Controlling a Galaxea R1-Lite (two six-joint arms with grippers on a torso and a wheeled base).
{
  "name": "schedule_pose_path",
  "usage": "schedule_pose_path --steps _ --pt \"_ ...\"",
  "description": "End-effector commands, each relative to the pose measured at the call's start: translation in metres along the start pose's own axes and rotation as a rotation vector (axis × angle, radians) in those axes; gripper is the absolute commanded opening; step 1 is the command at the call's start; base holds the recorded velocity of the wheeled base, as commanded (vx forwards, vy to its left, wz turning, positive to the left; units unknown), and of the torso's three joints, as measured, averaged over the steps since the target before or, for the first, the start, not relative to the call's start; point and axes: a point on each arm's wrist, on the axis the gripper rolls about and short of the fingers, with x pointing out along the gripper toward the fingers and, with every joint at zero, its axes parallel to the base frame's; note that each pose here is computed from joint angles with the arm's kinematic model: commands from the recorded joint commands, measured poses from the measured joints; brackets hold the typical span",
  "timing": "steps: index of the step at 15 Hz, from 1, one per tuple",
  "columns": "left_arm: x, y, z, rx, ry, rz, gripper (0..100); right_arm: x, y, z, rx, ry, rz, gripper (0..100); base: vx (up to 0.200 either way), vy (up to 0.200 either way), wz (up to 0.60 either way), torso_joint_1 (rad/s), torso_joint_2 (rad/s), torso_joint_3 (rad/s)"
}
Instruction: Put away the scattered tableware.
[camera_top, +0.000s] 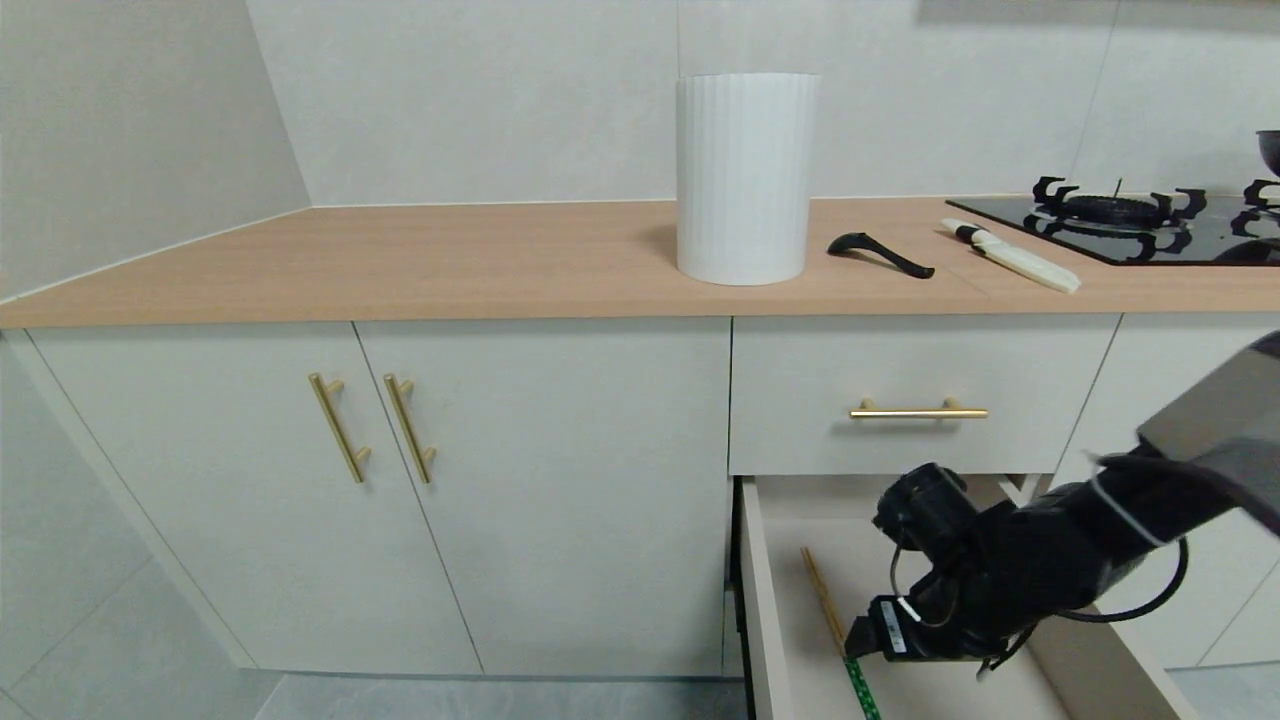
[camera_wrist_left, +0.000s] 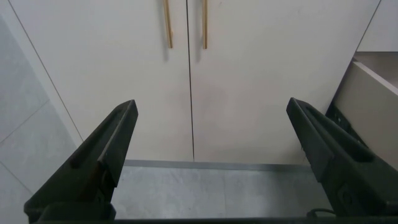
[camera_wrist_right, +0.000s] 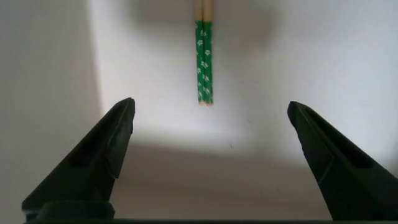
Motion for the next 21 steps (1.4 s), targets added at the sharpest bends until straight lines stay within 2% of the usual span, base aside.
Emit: schedule_pose_path --steps 1,4,8,15,21 --pt "0.0 0.0 0.0 0.0 0.0 0.002 100 -0.12 -0.029 -0.007 0.019 -0.243 0.054 100 0.0 0.0 0.0 0.0 0.0 0.0" --pt "0.0 0.0 0.0 0.0 0.0 0.0 100 -0.184 -0.052 -0.023 -0.042 -0.398 0.039 100 0.0 0.0 0.0 0.0 0.0 0.0" --pt "0.0 0.0 0.0 0.0 0.0 0.0 100 -0.194 -0.068 -0.018 -0.021 -0.48 0.004 100 0.0 0.0 0.0 0.0 0.0 0.0" --pt "0.0 0.0 0.0 0.0 0.0 0.002 100 -0.193 -0.068 -0.019 -0.027 -0.485 0.002 100 0.0 0.0 0.0 0.0 0.0 0.0" --pt "0.0 0.0 0.0 0.0 0.0 0.0 100 -0.191 -0.068 -0.02 -0.046 -0.475 -0.005 100 0.0 0.0 0.0 0.094 -0.32 -0.268"
